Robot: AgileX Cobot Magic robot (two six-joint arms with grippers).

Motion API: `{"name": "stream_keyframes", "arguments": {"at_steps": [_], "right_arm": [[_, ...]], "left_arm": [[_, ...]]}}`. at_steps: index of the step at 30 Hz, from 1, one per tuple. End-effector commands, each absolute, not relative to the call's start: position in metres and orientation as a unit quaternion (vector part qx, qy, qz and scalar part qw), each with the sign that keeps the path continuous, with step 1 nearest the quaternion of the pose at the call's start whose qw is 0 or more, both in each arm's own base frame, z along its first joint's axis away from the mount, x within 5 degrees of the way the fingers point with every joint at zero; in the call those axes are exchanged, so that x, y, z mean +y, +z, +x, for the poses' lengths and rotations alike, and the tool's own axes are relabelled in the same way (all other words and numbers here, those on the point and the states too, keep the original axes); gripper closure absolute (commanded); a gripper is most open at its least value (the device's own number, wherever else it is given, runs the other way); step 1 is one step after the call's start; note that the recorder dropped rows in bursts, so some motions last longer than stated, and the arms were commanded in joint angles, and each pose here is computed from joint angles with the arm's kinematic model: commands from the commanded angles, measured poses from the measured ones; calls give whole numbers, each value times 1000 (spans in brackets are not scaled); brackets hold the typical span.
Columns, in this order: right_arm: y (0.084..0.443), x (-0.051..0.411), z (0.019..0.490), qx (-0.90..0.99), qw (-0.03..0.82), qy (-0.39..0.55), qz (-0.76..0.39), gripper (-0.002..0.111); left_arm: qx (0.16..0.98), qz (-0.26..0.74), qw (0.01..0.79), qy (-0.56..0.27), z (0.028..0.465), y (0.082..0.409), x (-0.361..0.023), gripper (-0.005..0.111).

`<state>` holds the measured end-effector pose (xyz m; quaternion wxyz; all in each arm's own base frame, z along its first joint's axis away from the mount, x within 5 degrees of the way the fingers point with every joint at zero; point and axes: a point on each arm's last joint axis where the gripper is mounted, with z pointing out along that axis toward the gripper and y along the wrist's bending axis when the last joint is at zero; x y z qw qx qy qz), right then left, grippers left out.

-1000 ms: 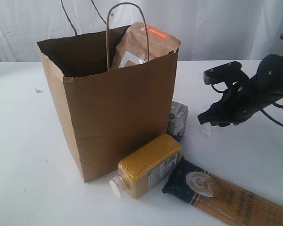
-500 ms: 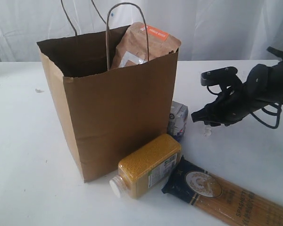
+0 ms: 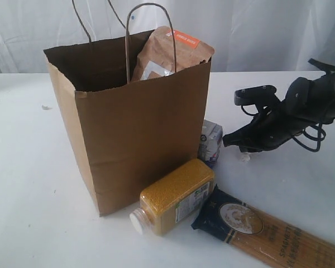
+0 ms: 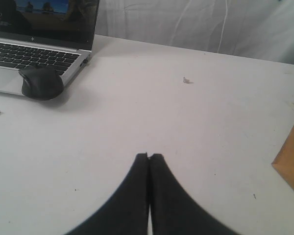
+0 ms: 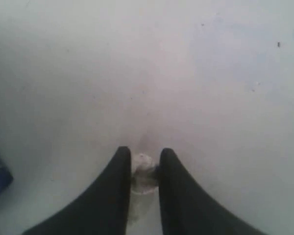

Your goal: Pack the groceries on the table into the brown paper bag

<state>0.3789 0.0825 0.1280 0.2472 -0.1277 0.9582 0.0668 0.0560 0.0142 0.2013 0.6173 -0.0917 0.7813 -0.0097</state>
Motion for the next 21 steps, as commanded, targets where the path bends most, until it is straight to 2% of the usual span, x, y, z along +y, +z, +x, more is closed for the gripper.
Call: {"name": "stream_keyframes", "arguments": {"at_steps": [1,5,8,14,18,21], "right_arm": [[131,84,378,960,233,72,-135,108],[153,86,374,960,224,85,-144,108],[188,86,365,955,238,95,-152,108],[285,82,312,936,277,121,-181,108],[336,81,268,916,318,167,-180,108],[396,87,218,845,421,269,-191,108]], "left_arm": [[778,-88,622,-6,56,202,15,107],[778,-88,622,-6,56,202,15,107],[778,-88,622,-6,56,202,15,107],[778,-88,622,-6,56,202,15,107],[778,-89,622,-5,56,202,15,107],[778,-89,622,-5,56,202,15,107]]}}
